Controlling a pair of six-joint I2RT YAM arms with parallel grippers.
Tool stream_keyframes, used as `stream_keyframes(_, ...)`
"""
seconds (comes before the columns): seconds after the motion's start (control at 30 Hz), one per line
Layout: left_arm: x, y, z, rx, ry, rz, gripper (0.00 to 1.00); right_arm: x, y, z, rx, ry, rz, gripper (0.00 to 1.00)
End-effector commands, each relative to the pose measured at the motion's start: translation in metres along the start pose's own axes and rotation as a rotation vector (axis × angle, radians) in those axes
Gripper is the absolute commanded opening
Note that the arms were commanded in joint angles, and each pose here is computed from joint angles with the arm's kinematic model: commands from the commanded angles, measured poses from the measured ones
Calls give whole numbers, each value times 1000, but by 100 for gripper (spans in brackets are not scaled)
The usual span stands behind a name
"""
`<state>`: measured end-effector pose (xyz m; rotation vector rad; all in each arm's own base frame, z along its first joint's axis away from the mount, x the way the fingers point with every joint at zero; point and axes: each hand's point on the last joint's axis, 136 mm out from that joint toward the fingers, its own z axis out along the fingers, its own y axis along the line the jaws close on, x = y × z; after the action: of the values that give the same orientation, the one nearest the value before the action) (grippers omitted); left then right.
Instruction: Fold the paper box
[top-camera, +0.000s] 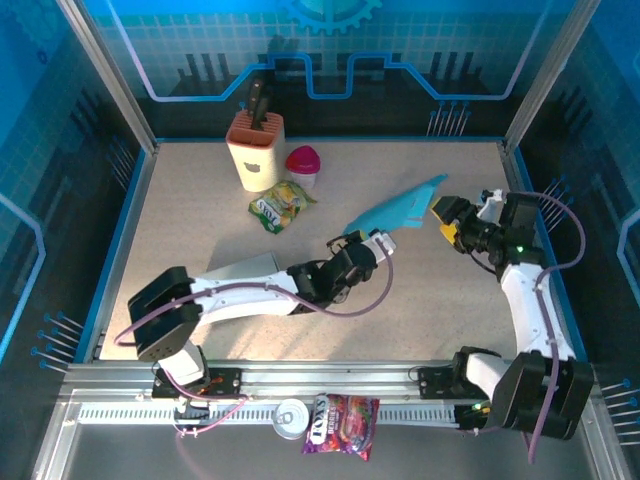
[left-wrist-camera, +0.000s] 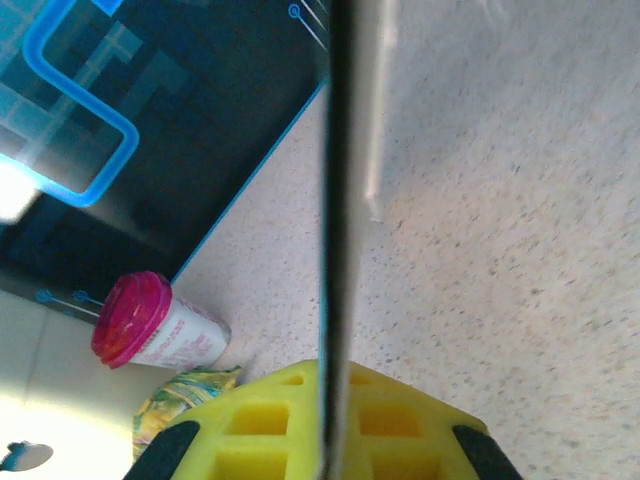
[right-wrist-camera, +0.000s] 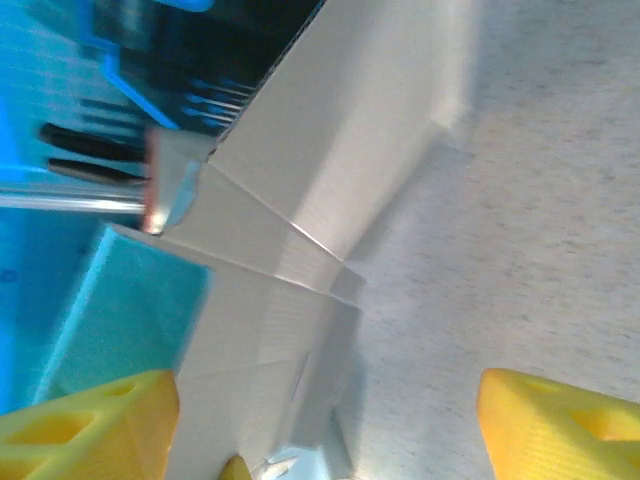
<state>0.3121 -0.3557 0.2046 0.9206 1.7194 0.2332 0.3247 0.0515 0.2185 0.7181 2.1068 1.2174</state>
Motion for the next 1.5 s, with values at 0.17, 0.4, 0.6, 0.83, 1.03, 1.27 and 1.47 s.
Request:
stream_keyframes(0.17, 16, -10, -19, 163, 185, -58, 0, -2, 36, -2, -253, -84, 303, 88)
stream_keyframes(0.4, 14, 0, -28, 197, 265, -126, 0, -2, 57, -31, -306, -174, 391, 88)
stream_keyframes(0.6, 5, 6, -32, 201, 259, -138, 0, 26, 61, -16, -273, -69, 514, 90)
stream_keyframes(0.83, -1, 3, -32, 223, 254, -115, 0, 19, 89, -8, -367, -76, 513, 88)
stream_keyframes(1.03, 1, 6, -30, 205, 264, -79, 0, 6, 114, -11, -398, -81, 490, 71)
stream_keyframes(1.27, 3, 5, -33, 208, 272, -45, 0, -26, 125, -15, -427, -102, 433, 41)
stream_keyframes(1.47, -8, 19, -42, 195, 262, -64, 0, -9, 132, -25, -308, -51, 248, 45)
